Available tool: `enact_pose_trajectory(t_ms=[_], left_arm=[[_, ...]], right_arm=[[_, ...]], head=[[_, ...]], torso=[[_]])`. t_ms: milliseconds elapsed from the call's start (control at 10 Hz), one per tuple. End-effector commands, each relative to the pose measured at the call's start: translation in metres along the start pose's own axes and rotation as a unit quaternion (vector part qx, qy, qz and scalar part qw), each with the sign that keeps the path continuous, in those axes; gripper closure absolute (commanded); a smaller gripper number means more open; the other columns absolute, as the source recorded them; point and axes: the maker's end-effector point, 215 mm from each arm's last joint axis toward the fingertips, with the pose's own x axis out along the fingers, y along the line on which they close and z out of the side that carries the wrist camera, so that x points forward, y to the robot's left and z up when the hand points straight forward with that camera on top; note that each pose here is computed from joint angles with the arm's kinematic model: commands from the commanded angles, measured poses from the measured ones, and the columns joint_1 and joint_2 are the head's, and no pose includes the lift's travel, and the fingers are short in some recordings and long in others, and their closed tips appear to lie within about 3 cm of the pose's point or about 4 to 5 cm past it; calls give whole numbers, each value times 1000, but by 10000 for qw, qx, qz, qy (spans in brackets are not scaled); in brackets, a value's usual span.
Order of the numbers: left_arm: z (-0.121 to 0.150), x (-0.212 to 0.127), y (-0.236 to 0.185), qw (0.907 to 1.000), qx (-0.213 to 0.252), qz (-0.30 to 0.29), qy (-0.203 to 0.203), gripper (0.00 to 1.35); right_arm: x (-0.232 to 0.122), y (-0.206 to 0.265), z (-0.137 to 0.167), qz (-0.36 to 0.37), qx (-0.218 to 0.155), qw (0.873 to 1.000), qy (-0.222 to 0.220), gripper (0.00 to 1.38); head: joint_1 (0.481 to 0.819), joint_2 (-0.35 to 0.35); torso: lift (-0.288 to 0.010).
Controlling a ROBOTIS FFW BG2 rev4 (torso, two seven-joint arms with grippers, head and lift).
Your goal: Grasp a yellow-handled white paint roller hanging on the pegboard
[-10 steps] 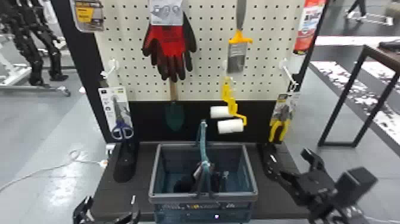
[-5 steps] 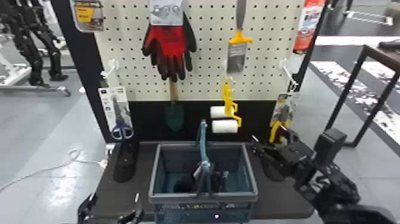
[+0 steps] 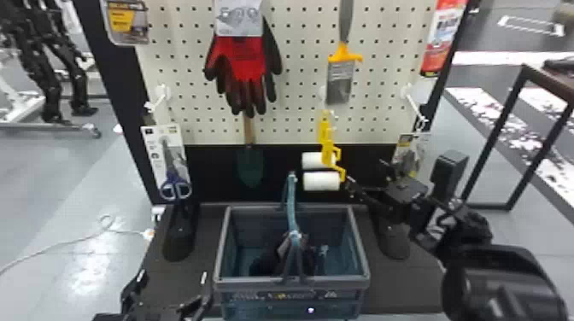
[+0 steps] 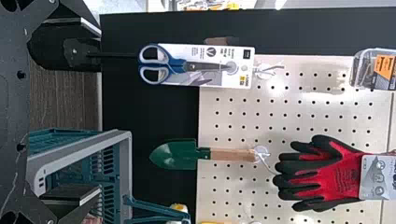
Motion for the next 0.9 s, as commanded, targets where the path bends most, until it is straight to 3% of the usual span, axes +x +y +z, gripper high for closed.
enact_pose_trajectory(t_ms=[0,200,400,800], left_arm=[[1,3,-2,10000,-32,-16,-24,131],[1,9,-11,9999,-71,-91,-48,131],[2,15,-16,9998,-101,-147,-74,131],[1,23,-27,9995,-140,-257,-83,131]], right_arm=[[19,-13,16,115,62,9999,-99,213],[34,-11,15,365,228,9991,-55,213],[53,14,3,830,646,9944,37,213],[80,51,13,1460,428,9880,267,213]], head=[[549,0],[549,0],[549,0],[549,0]], torso=[[-100],[-100],[-100],[-100]])
